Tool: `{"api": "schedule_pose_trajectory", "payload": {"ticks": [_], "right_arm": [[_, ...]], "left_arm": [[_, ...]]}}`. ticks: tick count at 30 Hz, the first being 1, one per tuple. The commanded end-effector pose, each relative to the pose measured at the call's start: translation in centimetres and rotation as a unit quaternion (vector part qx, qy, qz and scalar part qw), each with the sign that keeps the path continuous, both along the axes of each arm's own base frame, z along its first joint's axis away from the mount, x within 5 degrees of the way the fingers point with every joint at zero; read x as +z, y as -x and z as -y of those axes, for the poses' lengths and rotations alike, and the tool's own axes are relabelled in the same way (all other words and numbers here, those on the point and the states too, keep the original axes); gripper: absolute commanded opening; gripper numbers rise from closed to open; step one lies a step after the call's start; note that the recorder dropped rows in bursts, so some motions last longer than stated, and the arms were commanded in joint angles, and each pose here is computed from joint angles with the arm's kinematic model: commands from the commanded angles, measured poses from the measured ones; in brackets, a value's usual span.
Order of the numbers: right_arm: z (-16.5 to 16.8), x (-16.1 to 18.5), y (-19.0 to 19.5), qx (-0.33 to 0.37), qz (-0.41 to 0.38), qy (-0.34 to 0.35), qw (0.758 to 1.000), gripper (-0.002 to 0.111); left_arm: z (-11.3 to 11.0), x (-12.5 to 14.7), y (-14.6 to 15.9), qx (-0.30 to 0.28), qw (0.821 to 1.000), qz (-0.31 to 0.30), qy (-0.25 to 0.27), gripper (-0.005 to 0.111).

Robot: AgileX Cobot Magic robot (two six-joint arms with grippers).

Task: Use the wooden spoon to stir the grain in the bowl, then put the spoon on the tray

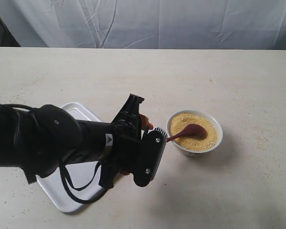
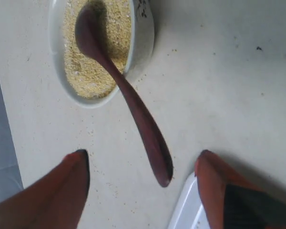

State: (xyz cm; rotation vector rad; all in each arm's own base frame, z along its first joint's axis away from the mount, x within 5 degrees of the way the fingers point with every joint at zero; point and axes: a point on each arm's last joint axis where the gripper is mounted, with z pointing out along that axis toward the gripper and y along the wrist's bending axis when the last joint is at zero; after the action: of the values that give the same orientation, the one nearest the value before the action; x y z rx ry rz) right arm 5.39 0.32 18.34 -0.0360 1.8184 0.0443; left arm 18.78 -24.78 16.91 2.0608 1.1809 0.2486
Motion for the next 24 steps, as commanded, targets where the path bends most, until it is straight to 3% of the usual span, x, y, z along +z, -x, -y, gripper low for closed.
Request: {"api": "schedule_pose_trajectory", "payload": {"ticks": [1,7,16,24], "right_arm": [[0.0,0.0,0.0,0.002,0.004,0.001,1.0,-0.001],[0.0,0.0,0.0,0.002,0.005,0.001,1.0,-0.001],[0.0,0.0,0.0,0.002,0.005,0.001,1.0,-0.001],[0.0,0.0,0.0,0.002,0.005,0.001,1.0,-0.001]], "left_arm": [[0.4,-0.4,0.2,-0.014,1.0,-0.013,-0.002,0.062],[1.0,-1.8,-0.3,-0.015,1.0,-0.018,-0.021,0.062],[2.1,-0.8,-1.3,-0.004,1.0,-0.003,-0.002,0.061],[2.1,-0.8,-1.4,-0.004,1.0,0.004,-0.006,0.041]]}}
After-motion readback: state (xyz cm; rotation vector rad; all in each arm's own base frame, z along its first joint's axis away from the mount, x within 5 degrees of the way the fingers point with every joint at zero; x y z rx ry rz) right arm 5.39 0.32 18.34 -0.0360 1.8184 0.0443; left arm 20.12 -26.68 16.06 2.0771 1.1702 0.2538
